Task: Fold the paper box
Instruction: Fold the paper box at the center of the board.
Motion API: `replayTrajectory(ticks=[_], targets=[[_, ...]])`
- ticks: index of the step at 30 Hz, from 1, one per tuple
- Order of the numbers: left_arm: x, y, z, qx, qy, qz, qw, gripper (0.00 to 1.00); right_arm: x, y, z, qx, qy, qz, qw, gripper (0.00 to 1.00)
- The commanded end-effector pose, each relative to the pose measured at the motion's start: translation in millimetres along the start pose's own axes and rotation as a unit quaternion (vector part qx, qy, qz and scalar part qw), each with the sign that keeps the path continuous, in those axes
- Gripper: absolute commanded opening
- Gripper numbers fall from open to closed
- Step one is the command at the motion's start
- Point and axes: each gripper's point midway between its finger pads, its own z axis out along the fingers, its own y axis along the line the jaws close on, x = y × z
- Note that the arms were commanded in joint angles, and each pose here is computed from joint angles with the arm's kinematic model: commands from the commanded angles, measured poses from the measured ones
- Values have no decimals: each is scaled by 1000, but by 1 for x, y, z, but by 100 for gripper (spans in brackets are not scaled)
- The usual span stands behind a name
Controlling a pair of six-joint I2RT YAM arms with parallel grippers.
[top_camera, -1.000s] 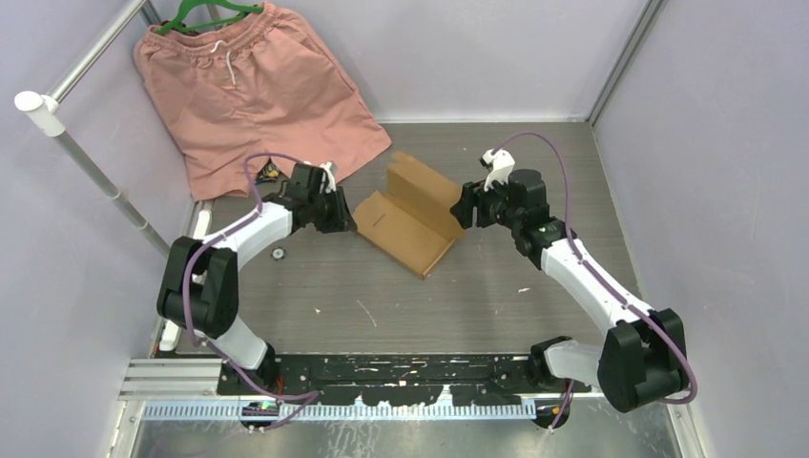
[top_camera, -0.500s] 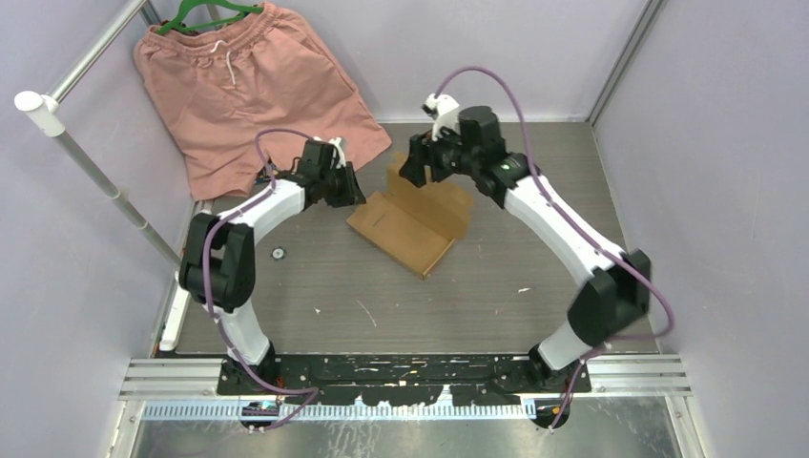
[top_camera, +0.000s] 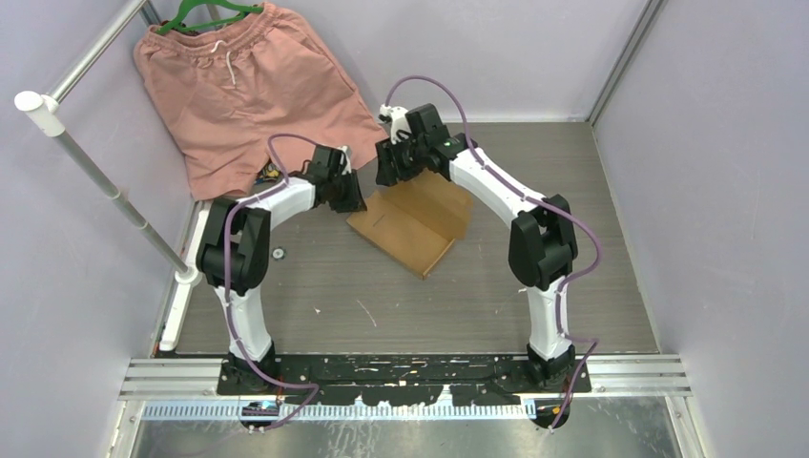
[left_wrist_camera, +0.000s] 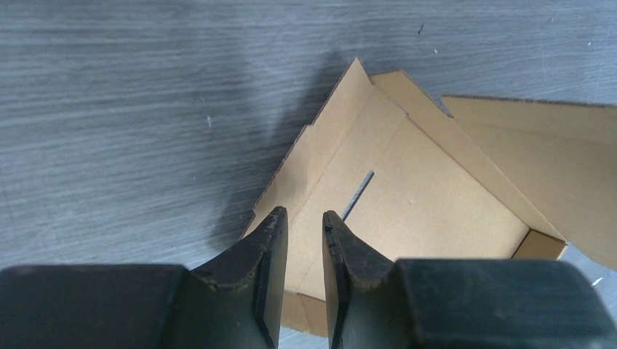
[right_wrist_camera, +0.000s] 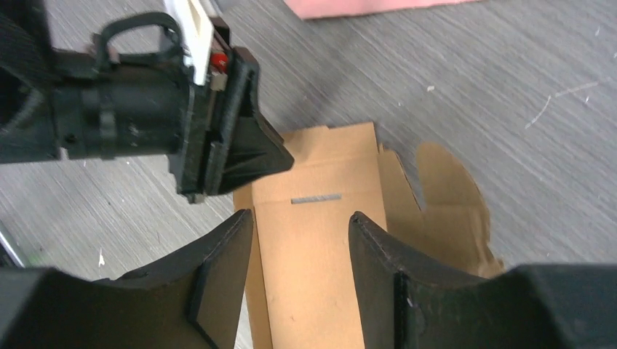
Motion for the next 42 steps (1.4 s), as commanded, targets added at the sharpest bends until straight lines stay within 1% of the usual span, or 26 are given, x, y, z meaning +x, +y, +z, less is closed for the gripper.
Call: replayTrajectory(ticks=[1, 8, 14, 17, 22, 24, 32, 33, 34, 35, 36, 38, 42], targets=[[-31, -6, 8, 7, -41, 14, 999, 25, -36, 2, 1, 12, -38, -21, 999, 56], [-27, 4, 31, -5, -21, 14, 1000, 24, -30, -11, 25, 20, -22, -19, 999, 55], [-20, 9, 41, -10, -11, 15, 1000, 24, -19, -27, 42, 40, -5, -25, 999, 54], [-17, 11, 42, -10, -6, 16, 1000, 24, -18, -38, 45, 53, -4, -21, 998, 53], [-14, 12, 42, -9, -5, 17, 1000, 24, -11, -53, 47, 68, 12, -38, 997, 51], [-13, 11, 42, -8, -5, 16, 1000, 24, -4, -57, 49, 72, 23, -40, 996, 48], [-10, 13, 42, -9, -3, 19, 1000, 24, 17, -67, 58, 83, 60, -38, 994, 46], [-10, 14, 41, -11, -3, 19, 1000, 24, 18, -68, 59, 86, 60, -34, 994, 45], [-10, 14, 41, -11, -3, 19, 1000, 24, 19, -69, 60, 90, 62, -29, 994, 41], [-10, 14, 41, -11, -4, 18, 1000, 24, 18, -69, 61, 92, 63, -25, 993, 33], [-9, 15, 42, -11, -3, 18, 1000, 24, 19, -69, 63, 94, 65, -20, 993, 27], [-7, 15, 43, -10, -1, 17, 1000, 24, 18, -69, 64, 96, 67, -15, 993, 26], [-6, 16, 43, -10, 0, 17, 1000, 24, 13, -68, 66, 109, 56, -12, 992, 26]])
